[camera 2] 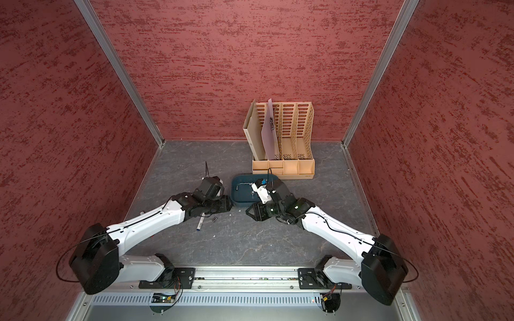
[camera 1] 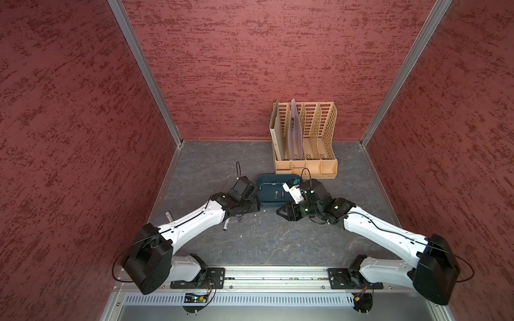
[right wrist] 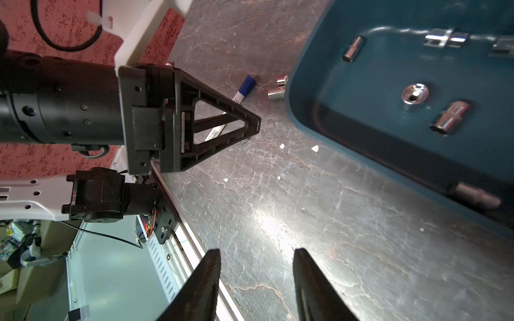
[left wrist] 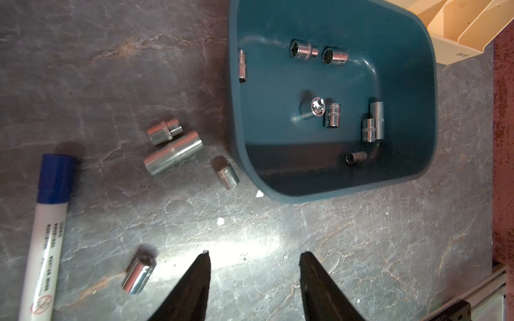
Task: Put the socket on the desktop into the storage box
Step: Pick up the socket head at the center of the board.
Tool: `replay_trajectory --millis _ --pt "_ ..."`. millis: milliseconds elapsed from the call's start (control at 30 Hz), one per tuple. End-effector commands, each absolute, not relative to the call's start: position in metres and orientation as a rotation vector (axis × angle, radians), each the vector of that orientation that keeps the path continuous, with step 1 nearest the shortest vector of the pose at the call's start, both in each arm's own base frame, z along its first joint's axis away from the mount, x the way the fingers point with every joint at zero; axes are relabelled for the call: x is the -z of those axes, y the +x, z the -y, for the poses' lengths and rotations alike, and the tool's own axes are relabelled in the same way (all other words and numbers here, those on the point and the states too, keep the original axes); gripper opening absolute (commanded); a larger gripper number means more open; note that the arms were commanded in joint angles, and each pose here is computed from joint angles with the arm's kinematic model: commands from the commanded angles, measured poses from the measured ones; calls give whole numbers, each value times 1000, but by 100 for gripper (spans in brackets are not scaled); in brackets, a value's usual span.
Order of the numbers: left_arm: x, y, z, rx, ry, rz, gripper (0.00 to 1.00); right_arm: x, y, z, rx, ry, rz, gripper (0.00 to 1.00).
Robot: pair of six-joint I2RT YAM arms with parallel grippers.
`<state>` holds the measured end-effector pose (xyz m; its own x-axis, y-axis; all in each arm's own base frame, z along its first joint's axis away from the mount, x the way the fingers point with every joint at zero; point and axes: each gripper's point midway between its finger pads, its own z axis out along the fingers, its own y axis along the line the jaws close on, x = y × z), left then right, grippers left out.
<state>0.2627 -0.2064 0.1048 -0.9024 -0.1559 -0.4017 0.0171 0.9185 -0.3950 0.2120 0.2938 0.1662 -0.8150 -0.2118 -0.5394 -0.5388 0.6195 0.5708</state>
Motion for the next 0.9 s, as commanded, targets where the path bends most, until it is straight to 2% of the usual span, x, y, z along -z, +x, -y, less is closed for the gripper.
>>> replay_trajectory --millis 0,400,533,867 --pt "-100 253 191 528 -164 -2660 55 -182 214 -311 -1094 -657 -2353 47" --pt "-81 220 159 475 -295 -2697 55 -171 204 -337 -1120 -740 -2370 47" --pt "-67 210 149 439 -383 -2734 60 -169 204 -341 -1130 -742 -2367 47" --pt "-50 212 150 380 -509 -2782 60 -163 203 -340 -1128 -721 -2370 47"
